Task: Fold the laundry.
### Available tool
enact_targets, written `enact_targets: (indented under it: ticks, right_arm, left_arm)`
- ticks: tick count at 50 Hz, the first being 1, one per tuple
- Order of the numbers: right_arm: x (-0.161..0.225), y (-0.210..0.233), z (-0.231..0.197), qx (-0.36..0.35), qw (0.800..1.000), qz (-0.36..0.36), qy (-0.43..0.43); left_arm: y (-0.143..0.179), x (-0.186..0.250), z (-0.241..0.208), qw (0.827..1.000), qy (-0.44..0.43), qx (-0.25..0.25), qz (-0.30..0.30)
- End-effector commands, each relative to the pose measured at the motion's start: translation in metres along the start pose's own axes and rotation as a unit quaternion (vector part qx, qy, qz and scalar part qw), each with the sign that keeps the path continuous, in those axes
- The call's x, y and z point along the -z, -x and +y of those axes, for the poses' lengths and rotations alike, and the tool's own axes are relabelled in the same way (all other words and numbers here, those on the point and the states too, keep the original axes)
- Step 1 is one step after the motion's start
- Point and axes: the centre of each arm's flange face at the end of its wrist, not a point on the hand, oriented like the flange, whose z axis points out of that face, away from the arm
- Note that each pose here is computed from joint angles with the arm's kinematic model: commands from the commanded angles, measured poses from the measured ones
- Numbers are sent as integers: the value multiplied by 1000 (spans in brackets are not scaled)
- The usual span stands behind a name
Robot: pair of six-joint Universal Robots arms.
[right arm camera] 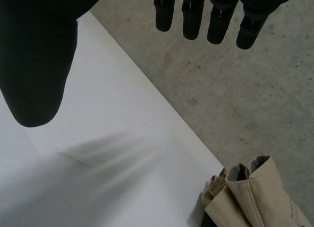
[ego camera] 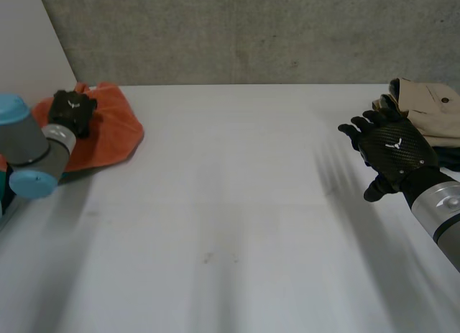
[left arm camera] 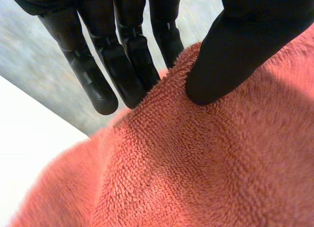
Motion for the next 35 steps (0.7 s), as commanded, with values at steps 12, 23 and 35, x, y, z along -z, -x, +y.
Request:
enact_targets:
  ticks: [12, 23, 35]
  right_arm:
    - [-2, -13, -15, 3, 1000, 21, -23]
    - [-5, -32, -14, -27, 998, 49, -22]
    - [-5, -32, -14, -26, 998, 46, -22]
  left_arm:
    - [-38, 132, -236, 940, -174, 253, 148]
    - [-197, 216, -229, 896, -115, 242, 354]
    - [-204, 225, -224, 897, -102, 239, 356]
